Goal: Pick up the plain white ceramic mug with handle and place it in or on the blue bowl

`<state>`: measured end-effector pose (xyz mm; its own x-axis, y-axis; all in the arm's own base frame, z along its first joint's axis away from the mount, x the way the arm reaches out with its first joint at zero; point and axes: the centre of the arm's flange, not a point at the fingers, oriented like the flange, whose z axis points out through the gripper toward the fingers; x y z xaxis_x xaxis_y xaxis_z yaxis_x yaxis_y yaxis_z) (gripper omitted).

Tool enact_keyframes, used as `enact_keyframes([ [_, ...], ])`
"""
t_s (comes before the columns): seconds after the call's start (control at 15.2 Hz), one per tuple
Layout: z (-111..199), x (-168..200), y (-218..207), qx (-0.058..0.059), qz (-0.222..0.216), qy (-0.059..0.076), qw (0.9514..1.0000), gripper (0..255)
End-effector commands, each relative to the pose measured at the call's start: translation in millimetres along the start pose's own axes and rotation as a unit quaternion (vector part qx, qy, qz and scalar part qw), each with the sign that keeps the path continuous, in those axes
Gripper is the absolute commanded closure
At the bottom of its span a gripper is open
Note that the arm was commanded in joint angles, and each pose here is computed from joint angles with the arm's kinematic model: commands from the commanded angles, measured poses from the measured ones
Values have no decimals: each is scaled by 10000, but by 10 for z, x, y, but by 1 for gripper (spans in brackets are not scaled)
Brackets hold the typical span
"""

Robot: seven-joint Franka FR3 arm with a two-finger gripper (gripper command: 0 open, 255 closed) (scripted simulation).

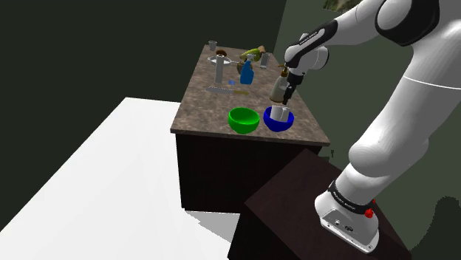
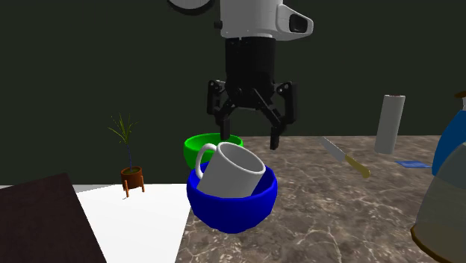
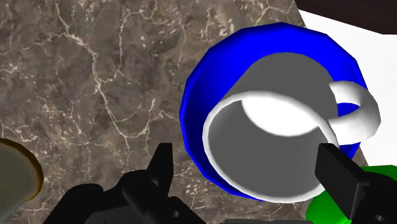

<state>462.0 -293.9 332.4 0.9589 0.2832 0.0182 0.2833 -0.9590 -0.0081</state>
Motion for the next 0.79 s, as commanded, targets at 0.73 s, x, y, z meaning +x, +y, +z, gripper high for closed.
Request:
enact_keyframes([
  [0.73, -500, 1, 1, 0, 0, 0, 10000, 0],
])
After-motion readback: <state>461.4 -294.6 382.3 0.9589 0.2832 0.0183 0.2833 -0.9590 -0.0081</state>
